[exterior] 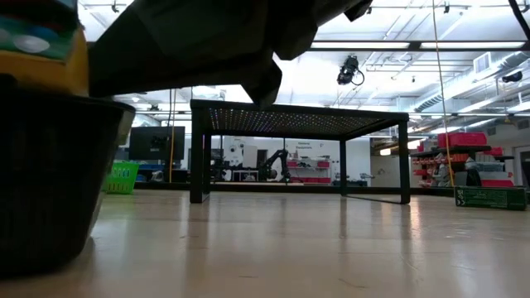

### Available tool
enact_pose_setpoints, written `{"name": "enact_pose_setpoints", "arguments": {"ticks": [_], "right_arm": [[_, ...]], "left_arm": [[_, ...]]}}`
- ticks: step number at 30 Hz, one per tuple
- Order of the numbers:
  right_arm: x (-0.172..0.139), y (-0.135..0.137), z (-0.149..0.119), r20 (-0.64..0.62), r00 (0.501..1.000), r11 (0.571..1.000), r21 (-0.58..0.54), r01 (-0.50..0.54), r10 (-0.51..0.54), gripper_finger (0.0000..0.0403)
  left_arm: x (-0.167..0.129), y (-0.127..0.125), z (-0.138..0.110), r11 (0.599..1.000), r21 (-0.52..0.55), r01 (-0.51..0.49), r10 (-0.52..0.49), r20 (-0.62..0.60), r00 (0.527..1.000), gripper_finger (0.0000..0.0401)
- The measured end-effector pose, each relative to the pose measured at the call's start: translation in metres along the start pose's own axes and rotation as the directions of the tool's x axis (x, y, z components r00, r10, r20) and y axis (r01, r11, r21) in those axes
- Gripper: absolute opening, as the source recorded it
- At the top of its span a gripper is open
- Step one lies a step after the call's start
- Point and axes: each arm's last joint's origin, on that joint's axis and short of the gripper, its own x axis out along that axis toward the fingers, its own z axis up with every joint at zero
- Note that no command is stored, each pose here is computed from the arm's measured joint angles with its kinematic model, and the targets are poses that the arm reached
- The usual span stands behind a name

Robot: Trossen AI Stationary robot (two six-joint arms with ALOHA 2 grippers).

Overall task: Pick & Place Office Desk Supplies
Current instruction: Adjust the yellow crayon box in the black bin

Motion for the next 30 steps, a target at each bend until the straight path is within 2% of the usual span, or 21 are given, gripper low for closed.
{"name": "enact_pose_setpoints", "arguments": {"ticks": [4,15,20,30], "right_arm": [[0.001,-0.003,0.001,0.0,1.0,1.0,-0.002,0.006,-0.006,0.0],[0.003,-0.01,0.003,0.003,1.0,1.0,0.004,0.019,-0.019,0.0],[0.003,-0.013,0.005,0.006,1.0,1.0,0.002,0.015,-0.015,0.0],[0.004,-0.014,0.006,0.008,1.0,1.0,0.003,0.005,-0.005,0.0]], "left_arm": [[0.0,-0.005,0.004,0.998,0.022,0.058,-0.059,0.035,0.998,0.0001],[-0.001,-0.008,0.008,0.995,0.032,0.095,-0.097,0.053,0.994,0.0001],[-0.007,-0.018,0.018,0.989,0.069,0.13,-0.134,0.066,0.989,0.0001],[-0.023,-0.034,0.039,0.983,0.152,0.099,-0.112,0.08,0.99,0.0001]]}}
